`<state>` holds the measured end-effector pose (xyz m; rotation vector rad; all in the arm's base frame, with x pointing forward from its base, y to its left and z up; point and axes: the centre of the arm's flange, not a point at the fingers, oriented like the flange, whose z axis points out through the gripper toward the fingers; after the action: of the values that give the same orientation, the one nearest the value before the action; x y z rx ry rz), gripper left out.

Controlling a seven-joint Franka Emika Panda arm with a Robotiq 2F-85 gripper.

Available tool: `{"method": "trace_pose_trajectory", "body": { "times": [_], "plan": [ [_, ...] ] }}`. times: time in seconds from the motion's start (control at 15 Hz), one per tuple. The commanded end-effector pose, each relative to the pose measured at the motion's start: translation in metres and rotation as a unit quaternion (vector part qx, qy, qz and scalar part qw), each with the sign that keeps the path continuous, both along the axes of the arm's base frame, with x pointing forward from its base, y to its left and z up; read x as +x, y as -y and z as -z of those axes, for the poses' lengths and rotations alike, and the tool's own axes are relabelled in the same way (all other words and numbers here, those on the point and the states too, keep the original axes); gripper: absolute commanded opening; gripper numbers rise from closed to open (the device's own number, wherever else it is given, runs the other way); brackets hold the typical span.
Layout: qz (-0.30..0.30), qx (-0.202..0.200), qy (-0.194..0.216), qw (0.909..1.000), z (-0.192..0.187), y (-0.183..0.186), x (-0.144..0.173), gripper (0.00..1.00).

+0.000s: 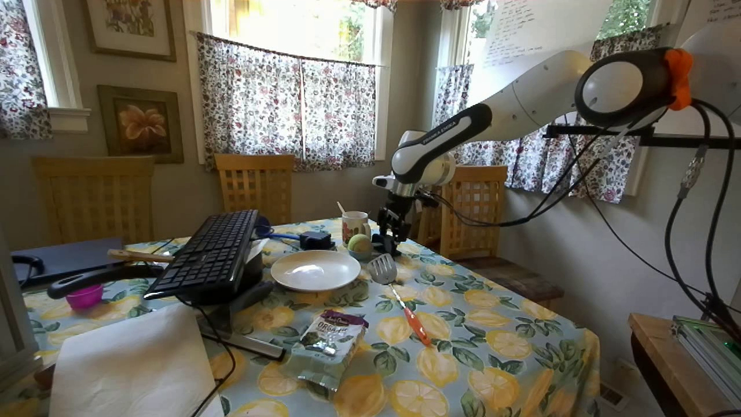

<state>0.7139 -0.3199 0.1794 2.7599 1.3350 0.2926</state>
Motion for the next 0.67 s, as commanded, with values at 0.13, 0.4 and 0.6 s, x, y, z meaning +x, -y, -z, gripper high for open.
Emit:
{"method": "trace_pose_trajectory", "body": {
  "times": [0.13,0.4,0.6],
  "plan": [
    [0.004,0.003,-0.022,0.9997,0.002,0.004,0.012,0.34],
    [-0.009,0.000,-0.038,0.9992,-0.010,-0.002,-0.001,0.33],
    [-0.020,-0.023,-0.030,0.9991,-0.025,-0.007,-0.016,0.33]
  ]
}}
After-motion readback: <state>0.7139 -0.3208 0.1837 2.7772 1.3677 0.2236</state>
